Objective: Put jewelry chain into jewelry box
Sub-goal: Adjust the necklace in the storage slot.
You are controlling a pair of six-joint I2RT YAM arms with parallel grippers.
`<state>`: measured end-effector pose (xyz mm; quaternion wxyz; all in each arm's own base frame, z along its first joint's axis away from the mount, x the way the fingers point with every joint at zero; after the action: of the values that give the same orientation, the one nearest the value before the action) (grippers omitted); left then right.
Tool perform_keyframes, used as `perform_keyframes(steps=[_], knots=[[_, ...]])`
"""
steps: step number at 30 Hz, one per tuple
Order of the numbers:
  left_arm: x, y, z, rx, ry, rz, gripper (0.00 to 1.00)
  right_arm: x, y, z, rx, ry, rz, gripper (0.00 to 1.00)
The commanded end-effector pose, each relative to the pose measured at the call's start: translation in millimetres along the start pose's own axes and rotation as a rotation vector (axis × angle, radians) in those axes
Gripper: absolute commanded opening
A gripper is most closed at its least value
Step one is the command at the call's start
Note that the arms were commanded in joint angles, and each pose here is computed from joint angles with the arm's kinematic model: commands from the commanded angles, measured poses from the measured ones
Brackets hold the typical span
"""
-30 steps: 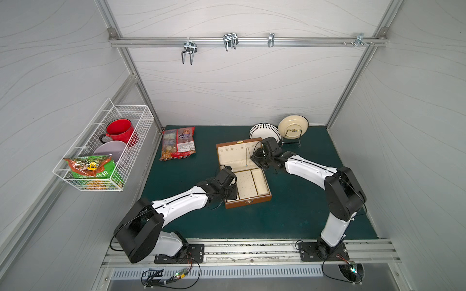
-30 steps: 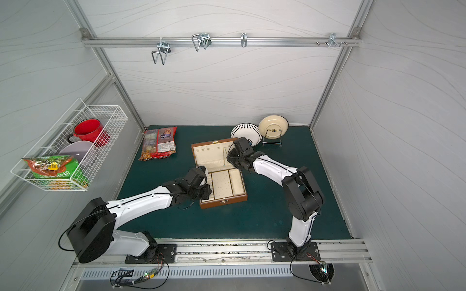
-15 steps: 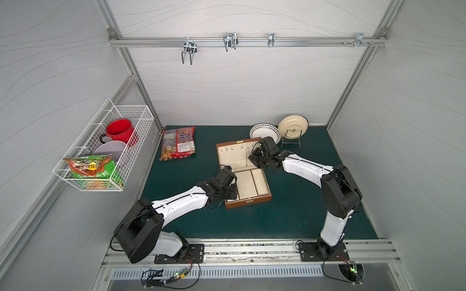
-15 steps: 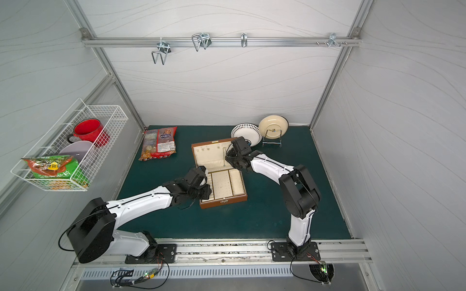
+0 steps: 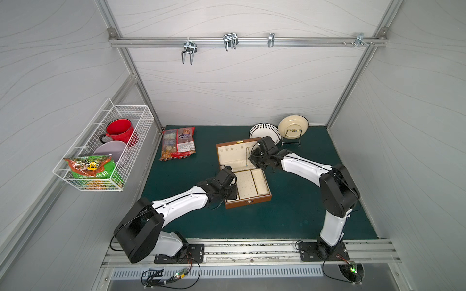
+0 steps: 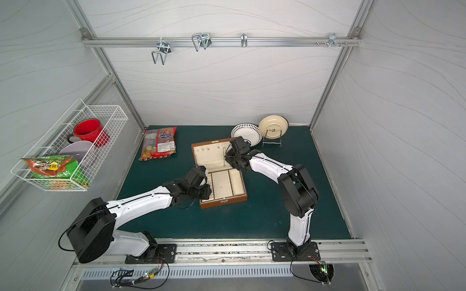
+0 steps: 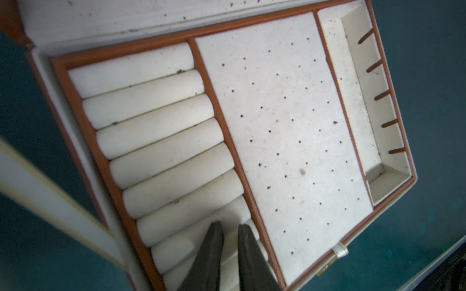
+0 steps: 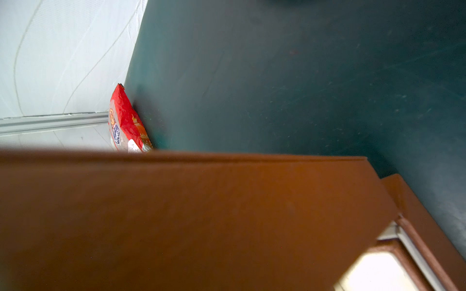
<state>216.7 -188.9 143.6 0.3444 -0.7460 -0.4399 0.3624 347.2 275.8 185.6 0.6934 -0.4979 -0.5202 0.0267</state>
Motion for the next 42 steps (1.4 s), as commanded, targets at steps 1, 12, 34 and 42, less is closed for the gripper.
perform_keyframes(steps=[1, 12, 34, 42], knots=[[4.8, 4.7, 13.7, 0.082, 0.012, -0.032, 0.18, -10.9, 8.9, -7.1, -0.049, 0.033, 0.051, 0.24], [4.8, 5.1, 13.4, 0.081, 0.011, -0.032, 0.18, -9.1, 6.9, -13.7, -0.069, 0.048, 0.034, 0.16], [5.0, 6.2, 12.8, 0.084, 0.011, -0.040, 0.18, -16.0, -4.5, -7.1, -0.073, 0.095, 0.011, 0.00], [5.2, 6.3, 13.0, 0.085, 0.010, -0.041, 0.18, -22.5, -19.9, -1.3, -0.099, 0.092, 0.008, 0.00]])
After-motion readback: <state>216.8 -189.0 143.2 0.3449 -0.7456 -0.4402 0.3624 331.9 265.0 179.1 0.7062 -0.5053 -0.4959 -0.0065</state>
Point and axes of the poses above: each gripper's point midway between its finger pads, its own y axis out along the fingers, its own x axis along the line the jaws close on, z = x × y, the point moved 9 cm from there along -y, back along the fingers, and after that the axes turned 11 degrees about y, right-handed, at the moved point
